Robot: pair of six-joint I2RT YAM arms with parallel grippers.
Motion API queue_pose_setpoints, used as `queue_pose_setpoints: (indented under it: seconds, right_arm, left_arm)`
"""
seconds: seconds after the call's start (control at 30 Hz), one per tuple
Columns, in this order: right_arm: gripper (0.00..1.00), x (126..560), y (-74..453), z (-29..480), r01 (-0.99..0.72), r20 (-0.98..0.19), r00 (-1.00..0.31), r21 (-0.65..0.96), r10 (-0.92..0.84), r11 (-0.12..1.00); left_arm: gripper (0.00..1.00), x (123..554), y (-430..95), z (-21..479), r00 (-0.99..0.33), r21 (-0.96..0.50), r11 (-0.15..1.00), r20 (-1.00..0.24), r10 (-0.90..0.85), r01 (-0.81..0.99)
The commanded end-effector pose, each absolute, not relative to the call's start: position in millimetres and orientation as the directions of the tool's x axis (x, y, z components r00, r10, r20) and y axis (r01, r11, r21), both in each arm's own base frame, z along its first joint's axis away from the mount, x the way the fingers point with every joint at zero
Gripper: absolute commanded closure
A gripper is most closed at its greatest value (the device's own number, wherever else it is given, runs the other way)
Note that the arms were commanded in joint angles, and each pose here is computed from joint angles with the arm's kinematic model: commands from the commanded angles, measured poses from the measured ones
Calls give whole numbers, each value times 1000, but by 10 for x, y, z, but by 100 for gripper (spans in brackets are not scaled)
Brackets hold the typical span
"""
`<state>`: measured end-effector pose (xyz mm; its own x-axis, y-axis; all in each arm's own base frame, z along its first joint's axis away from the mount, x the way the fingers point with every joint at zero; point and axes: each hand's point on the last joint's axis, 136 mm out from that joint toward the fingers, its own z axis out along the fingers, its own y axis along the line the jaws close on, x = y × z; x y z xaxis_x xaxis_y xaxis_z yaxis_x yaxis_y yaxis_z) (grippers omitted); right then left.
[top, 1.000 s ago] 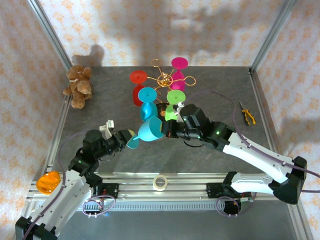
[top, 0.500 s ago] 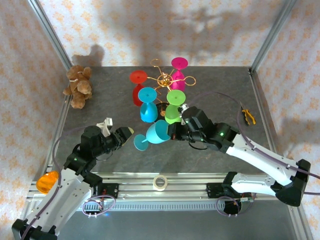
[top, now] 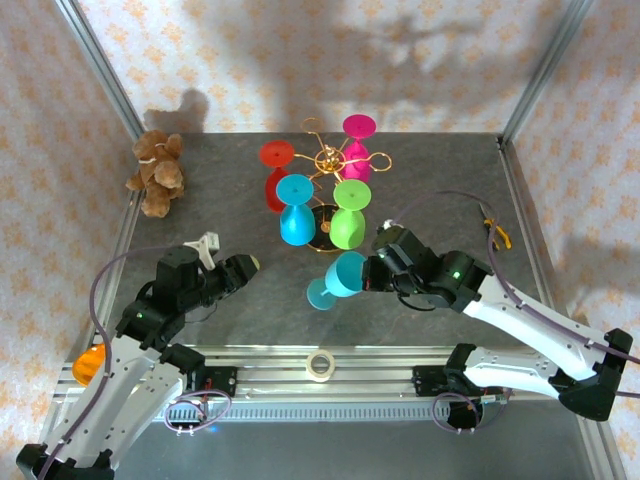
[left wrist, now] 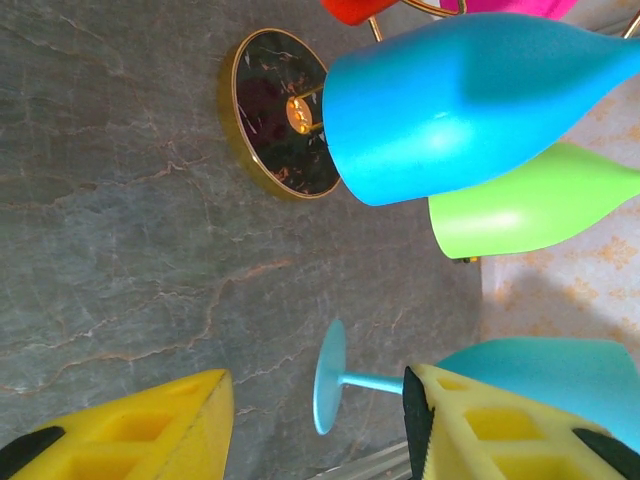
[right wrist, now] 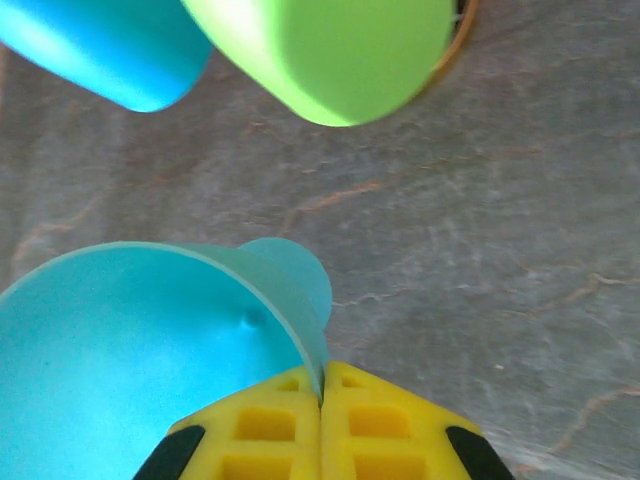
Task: Take the wine glass off the wine glass rack
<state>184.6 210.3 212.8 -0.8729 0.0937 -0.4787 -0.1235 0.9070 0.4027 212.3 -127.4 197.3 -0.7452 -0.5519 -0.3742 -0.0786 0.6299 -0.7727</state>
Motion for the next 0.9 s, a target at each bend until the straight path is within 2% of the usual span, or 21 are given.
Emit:
queue_pose_setpoints:
  seconds: [0.0, 0.3, 0.87]
  right_arm:
    - [100, 1840, 1797, 2006, -74, -502, -862, 273, 77, 959]
    - [100, 1926, 1566, 1802, 7, -434, -894, 244, 115, 970]
    - [100, 2292, 1569, 1784, 1, -445, -893, 162, 74, 987]
  left_arm:
    - [52, 2127, -1225, 2039, -737, -736, 674, -425, -526, -57]
    - [52, 2107, -1190, 2003, -740, -714, 697, -434, -514, -65]
    - [53, 2111, -1175, 1943, -737, -712, 698, -431, -521, -77]
